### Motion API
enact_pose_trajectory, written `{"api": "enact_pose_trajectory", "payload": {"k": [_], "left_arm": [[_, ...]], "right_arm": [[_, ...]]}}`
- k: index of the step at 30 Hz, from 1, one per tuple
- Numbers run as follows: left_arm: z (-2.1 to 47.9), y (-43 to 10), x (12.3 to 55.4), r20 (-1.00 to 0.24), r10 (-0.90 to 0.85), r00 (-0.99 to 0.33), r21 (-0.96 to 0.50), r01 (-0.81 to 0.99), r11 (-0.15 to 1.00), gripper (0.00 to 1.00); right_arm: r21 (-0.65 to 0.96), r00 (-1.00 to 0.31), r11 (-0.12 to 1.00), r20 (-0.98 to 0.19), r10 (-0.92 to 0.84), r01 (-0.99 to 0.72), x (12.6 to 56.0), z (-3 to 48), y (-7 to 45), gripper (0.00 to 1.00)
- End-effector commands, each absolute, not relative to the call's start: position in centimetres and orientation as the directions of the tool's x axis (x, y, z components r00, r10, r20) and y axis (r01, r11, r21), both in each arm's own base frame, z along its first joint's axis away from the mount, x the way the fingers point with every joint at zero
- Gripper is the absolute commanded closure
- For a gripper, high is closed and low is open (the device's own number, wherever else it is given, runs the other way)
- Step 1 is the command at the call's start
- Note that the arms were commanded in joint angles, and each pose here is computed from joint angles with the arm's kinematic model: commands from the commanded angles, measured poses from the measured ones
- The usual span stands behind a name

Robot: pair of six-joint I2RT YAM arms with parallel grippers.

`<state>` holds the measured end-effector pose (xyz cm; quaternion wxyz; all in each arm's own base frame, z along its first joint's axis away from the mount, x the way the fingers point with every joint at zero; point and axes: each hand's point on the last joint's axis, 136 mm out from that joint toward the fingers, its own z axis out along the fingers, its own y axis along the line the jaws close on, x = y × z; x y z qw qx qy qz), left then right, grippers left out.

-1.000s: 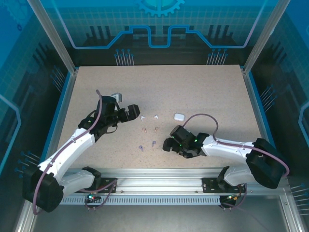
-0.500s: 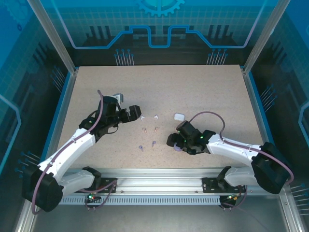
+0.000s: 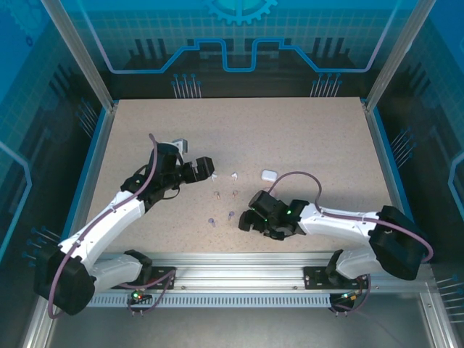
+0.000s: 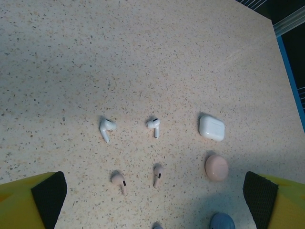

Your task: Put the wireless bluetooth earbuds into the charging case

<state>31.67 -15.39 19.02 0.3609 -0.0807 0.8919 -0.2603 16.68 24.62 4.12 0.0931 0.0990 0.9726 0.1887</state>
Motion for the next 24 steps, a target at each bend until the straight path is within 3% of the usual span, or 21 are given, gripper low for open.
{"api": "enact_pose_trajectory", "payload": {"k": [1,24], "left_arm": [[20.7,-16.4,32.1,-0.628,-0.314,-0.712,-0.534,0.101,0.839,0.01],[20.4,-16.9,31.9,-0.617,-0.321,-0.719,-0.552,0.104,0.827,0.01]], "right_arm": [[0.385,-0.953,0.907,-0.17,0.25,0.169,17.7,4.5,25.2,0.05],[0.358,-0.928,0.899,-0.174,0.33,0.252,21.6,4.8,22.6,0.05]]}}
